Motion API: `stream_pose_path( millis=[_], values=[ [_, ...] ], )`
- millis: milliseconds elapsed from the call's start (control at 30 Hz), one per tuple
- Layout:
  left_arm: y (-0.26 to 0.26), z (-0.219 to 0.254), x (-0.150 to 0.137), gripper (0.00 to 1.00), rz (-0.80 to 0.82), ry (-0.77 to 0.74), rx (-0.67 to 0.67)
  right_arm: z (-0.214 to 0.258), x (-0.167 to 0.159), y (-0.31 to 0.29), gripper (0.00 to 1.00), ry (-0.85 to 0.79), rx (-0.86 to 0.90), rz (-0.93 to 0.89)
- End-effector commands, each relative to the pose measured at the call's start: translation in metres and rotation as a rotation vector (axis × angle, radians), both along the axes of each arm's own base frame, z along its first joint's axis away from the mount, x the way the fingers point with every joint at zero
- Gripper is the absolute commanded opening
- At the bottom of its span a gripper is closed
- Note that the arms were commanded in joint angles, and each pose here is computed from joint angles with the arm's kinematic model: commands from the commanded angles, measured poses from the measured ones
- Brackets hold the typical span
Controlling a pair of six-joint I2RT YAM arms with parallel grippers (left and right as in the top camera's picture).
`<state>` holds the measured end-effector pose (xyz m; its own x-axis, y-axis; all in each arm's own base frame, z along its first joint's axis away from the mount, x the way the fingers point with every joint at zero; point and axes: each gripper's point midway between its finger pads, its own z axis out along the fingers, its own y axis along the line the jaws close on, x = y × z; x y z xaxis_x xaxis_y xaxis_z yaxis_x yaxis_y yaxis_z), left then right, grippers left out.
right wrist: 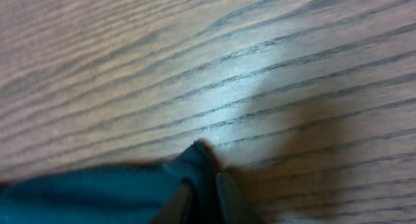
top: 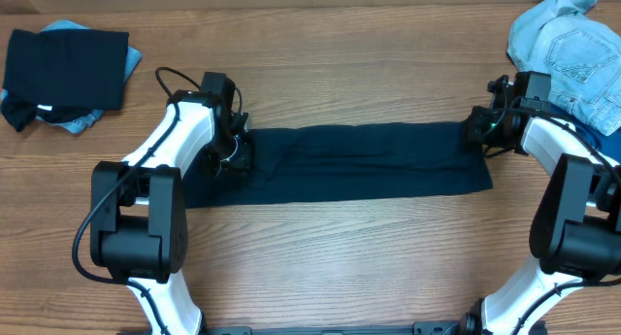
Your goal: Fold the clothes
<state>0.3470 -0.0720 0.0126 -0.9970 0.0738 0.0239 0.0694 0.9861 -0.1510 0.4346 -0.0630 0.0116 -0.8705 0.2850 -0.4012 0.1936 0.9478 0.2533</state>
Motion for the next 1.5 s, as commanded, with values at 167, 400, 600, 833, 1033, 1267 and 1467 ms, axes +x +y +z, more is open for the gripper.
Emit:
stream_pose_path(
  millis=[167, 400, 600, 833, 1033, 1267, 1467],
  values=[
    [0.0, 0.003, 0.005, 0.3, 0.017, -0.01, 0.002, 0.006, 0.008, 0.02, 0.07, -0.032, 0.141, -0.014],
    [0.0, 0.003, 0.005, 0.3, 0.016, -0.009, 0.002, 0.005, 0.001, 0.019, 0.04, 0.029, 0.244, -0.163],
    [0.0, 0.003, 0.005, 0.3, 0.017, -0.008, 0.001, 0.007, -0.005, -0.008, 0.04, 0.052, 0.309, -0.335],
    [0.0, 0.003, 0.004, 0.31, 0.014, -0.007, 0.003, 0.015, -0.006, -0.032, 0.04, 0.01, 0.319, -0.349],
    [0.0, 0.003, 0.004, 0.31, 0.009, -0.008, 0.002, 0.019, -0.001, -0.031, 0.57, -0.027, 0.31, -0.302],
    [0.0, 0.003, 0.004, 0.3, 0.009, -0.007, 0.003, 0.023, -0.001, -0.026, 0.56, -0.038, 0.318, -0.253],
    [0.001, 0.003, 0.002, 0.3, -0.002, 0.002, 0.007, 0.047, 0.009, -0.039, 0.66, -0.129, 0.265, -0.241]
  ],
)
